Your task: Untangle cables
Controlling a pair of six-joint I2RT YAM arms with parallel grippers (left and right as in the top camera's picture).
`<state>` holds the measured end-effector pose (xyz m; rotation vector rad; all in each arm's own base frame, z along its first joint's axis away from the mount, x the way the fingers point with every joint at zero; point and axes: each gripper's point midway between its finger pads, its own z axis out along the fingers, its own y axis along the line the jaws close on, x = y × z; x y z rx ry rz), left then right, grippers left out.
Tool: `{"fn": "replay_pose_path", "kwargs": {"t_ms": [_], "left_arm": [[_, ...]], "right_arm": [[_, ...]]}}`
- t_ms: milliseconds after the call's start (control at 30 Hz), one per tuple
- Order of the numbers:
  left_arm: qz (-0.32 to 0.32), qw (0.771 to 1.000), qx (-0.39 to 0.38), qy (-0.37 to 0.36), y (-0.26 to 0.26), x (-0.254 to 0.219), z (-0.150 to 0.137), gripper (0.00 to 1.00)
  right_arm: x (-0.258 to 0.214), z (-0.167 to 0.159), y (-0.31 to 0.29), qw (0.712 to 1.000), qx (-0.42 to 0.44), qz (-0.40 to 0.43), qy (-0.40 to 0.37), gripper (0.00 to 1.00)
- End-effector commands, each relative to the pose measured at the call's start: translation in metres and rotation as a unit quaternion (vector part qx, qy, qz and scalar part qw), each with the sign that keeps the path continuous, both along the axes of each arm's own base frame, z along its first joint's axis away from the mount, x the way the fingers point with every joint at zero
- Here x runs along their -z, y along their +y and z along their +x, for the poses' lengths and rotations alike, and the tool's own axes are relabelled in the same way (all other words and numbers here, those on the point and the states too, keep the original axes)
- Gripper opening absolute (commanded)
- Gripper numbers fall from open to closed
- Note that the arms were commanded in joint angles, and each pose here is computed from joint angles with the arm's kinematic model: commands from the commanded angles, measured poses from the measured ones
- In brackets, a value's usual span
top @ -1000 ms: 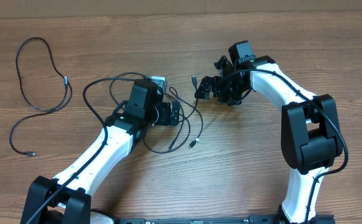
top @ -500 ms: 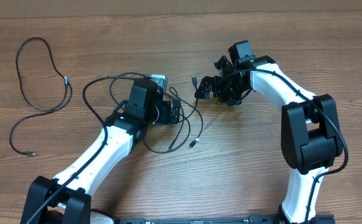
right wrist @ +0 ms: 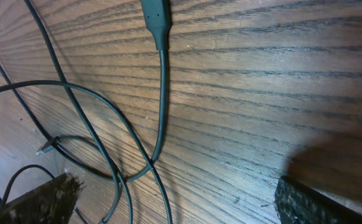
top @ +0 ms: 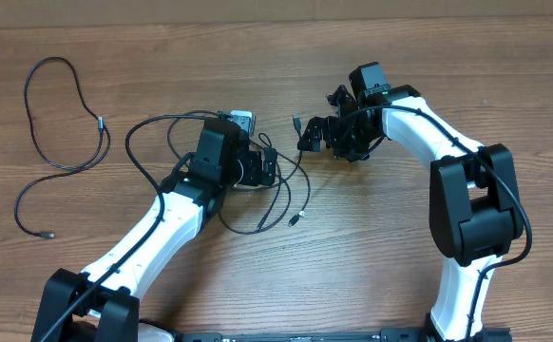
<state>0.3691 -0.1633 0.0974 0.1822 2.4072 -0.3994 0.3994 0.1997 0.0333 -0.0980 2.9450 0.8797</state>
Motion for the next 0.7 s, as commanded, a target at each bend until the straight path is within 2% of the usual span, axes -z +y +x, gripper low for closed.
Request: {"fn": "replay_pose_path", "kwargs": {"t_ms": [0, 300, 533, 667], "left_arm": [[0.001, 1.0, -0.004, 0.014, 0.0, 0.008, -0.004, 1.0], [0.015, 0.999, -0.004, 0.046, 0.004, 0.024, -0.013, 1.0], [0.033, 0.995, -0.004, 0.093, 0.005, 0.064, -0.017, 0.99], [0.009, 0.996, 0.009, 0.093, -0.005, 0.066, -0.015, 1.0]], "right_arm": [[-0.007, 0.007, 0.006, 1.0, -0.004, 0.009, -0.013, 1.0], [-0.008, 0.009, 0.007, 1.0, -0.004, 0.011, -0.018, 1.0], [-0.008, 0.01, 0.007, 1.0, -0.004, 0.011, -0.018, 1.0], [-0.007, 0.009, 0.007, 1.0, -0.004, 0.011, -0.017, 1.0]]}}
